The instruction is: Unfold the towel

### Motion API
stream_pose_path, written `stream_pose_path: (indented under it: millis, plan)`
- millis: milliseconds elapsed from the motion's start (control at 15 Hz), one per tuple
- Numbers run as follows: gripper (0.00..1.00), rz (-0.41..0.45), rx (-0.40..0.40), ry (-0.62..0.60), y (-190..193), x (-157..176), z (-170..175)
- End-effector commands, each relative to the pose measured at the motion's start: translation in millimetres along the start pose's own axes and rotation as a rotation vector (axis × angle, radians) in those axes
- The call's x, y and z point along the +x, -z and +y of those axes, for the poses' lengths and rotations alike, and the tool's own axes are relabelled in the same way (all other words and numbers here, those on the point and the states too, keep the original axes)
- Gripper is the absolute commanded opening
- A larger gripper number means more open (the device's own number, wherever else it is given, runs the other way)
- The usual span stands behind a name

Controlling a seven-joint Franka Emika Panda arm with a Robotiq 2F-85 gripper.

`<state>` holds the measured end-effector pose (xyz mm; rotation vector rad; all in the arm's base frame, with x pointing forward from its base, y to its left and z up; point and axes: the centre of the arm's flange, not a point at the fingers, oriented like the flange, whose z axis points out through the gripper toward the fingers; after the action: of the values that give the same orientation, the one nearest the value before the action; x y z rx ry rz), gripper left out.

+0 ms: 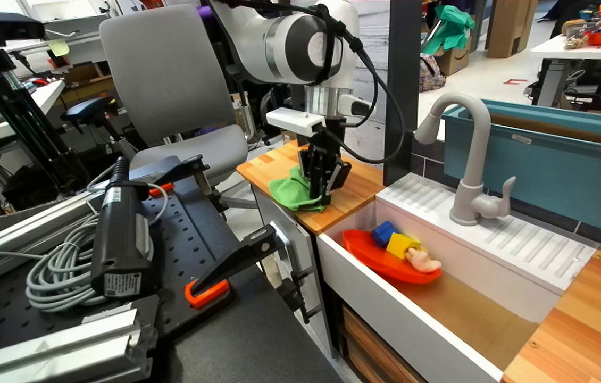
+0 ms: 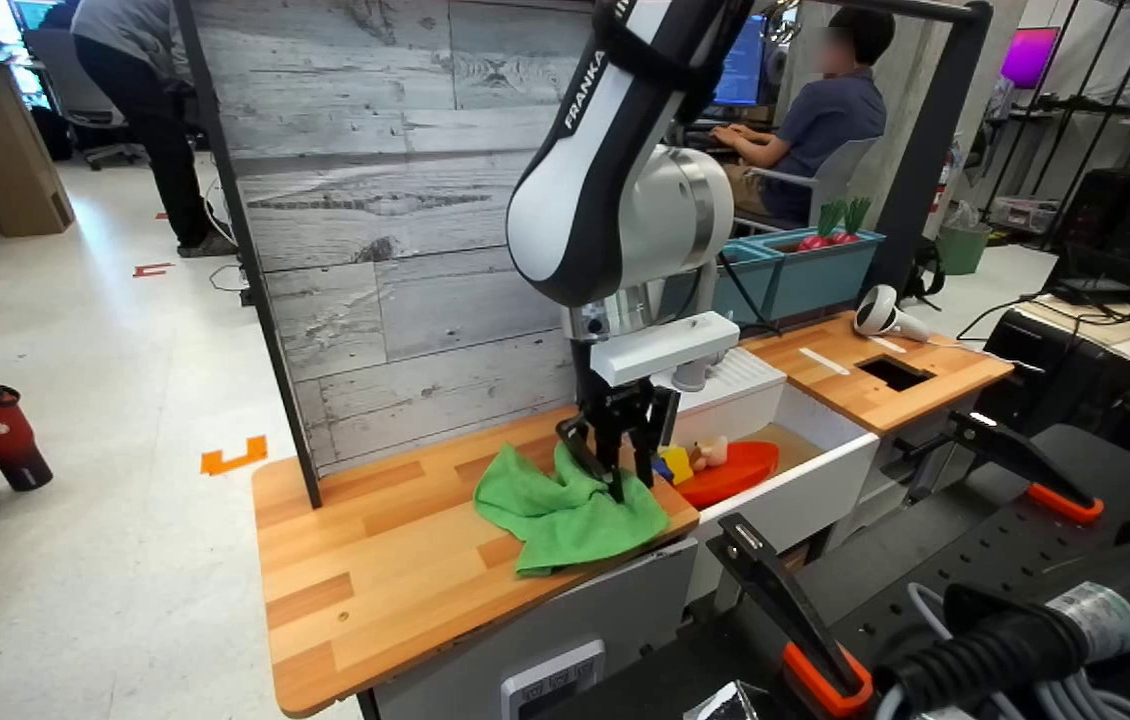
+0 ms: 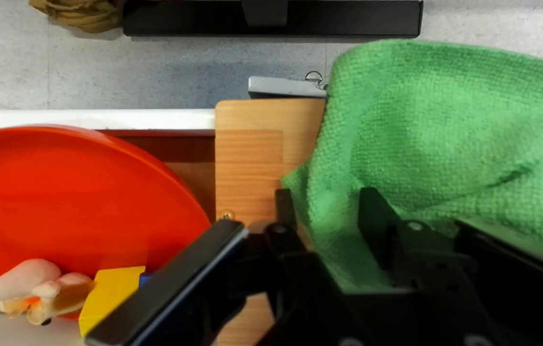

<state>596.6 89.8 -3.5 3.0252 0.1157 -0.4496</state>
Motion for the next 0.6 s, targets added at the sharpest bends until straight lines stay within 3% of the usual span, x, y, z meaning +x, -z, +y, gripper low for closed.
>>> stream_pose_path:
  millis: [0,267,533]
  plan:
    - [0.71,-0.004,0.013,0.031,12,-1,-2]
    - [0.99,0.056,0.007,0.026,36,-22,-13]
    - [1.0,0.142,0.042,0.05,88,-53,-24]
